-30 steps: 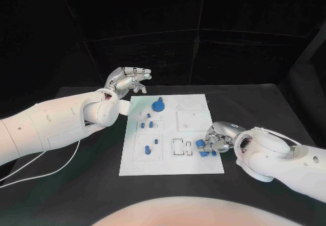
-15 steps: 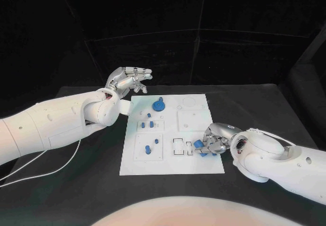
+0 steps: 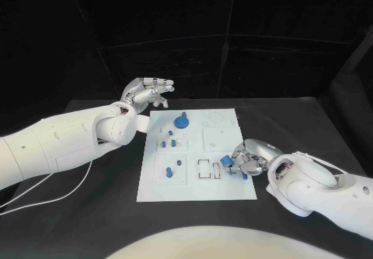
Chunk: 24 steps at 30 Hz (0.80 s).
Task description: Assemble the parts on the task board
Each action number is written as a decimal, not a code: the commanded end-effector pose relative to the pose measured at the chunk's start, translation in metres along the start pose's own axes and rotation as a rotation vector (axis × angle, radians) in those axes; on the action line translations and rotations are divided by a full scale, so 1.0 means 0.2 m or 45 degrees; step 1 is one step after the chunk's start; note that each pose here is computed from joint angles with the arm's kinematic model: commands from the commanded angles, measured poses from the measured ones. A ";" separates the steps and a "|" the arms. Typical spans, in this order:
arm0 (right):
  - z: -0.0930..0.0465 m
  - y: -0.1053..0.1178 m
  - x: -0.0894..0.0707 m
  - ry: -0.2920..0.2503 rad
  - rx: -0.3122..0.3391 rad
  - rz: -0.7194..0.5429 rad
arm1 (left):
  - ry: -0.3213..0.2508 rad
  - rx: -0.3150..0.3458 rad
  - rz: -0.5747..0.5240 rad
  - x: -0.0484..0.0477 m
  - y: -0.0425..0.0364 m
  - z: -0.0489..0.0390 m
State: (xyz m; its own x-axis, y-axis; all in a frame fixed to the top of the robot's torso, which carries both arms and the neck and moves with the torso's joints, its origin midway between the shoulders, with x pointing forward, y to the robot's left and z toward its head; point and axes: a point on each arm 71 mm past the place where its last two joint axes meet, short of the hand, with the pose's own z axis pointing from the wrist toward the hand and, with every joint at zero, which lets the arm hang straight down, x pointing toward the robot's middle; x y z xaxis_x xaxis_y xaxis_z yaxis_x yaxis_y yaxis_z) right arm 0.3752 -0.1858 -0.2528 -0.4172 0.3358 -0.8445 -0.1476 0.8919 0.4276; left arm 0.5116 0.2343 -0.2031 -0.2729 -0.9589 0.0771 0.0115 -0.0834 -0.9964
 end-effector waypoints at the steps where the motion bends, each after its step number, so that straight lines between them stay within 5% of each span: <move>1: -0.01 0.05 -0.02 -0.068 -0.083 0.172 | 0.017 0.007 -0.009 0.009 -0.005 0.003; 24: 0.10 0.19 0.13 0.184 0.007 0.112 | 0.030 0.003 -0.015 0.038 -0.003 0.010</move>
State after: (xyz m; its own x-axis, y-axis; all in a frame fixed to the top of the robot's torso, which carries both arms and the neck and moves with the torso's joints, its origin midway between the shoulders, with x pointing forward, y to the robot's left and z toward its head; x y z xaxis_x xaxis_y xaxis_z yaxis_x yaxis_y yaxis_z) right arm 0.3769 -0.1353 -0.2606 -0.5216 0.3956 -0.7560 -0.1295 0.8391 0.5284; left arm 0.5115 0.2283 -0.2032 -0.2831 -0.9556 0.0814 0.0086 -0.0874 -0.9961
